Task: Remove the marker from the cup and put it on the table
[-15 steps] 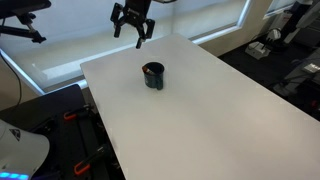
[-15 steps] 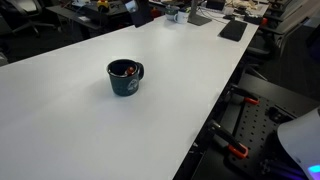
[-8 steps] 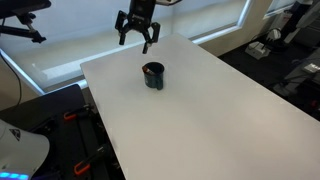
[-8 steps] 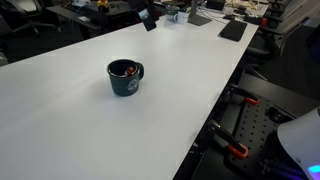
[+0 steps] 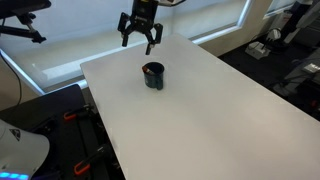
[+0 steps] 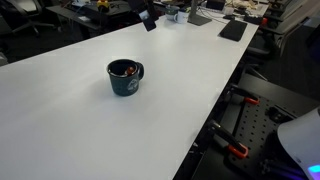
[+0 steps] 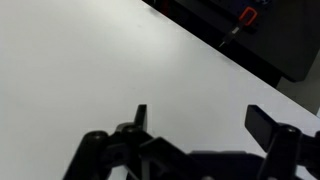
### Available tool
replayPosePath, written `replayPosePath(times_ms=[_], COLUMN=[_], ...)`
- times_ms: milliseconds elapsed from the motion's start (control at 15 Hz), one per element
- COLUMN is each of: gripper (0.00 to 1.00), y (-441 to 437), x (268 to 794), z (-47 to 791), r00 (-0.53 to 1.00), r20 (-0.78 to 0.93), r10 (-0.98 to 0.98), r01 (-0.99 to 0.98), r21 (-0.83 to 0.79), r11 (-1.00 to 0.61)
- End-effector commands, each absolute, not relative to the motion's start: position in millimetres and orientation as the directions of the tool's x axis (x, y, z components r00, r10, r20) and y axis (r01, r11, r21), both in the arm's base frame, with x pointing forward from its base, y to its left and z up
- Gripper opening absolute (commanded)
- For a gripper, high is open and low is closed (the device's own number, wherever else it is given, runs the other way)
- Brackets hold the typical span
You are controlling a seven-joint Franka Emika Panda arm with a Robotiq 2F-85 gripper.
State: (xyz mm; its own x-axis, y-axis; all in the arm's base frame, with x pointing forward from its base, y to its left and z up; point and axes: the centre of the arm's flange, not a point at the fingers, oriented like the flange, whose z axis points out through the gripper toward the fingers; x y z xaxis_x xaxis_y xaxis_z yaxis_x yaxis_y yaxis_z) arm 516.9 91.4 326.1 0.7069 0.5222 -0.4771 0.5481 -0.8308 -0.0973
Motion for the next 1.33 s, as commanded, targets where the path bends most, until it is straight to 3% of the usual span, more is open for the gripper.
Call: replayPosePath(times_ms=[0, 667, 1267], gripper=[1.00, 1.00, 1.00], y=[89.2, 85.8, 113.9], x=[534.0, 535.0, 580.8], z=[321.0, 315.2, 312.2], r00=[0.705, 0.702, 0.638], r20=[-0.465, -0.471, -0.488], r10=[0.536, 0.534, 0.596], r01=[0.583, 0.587, 0.687], r21=[-0.052, -0.041, 0.012], r11=[-0.811, -0.808, -0.727])
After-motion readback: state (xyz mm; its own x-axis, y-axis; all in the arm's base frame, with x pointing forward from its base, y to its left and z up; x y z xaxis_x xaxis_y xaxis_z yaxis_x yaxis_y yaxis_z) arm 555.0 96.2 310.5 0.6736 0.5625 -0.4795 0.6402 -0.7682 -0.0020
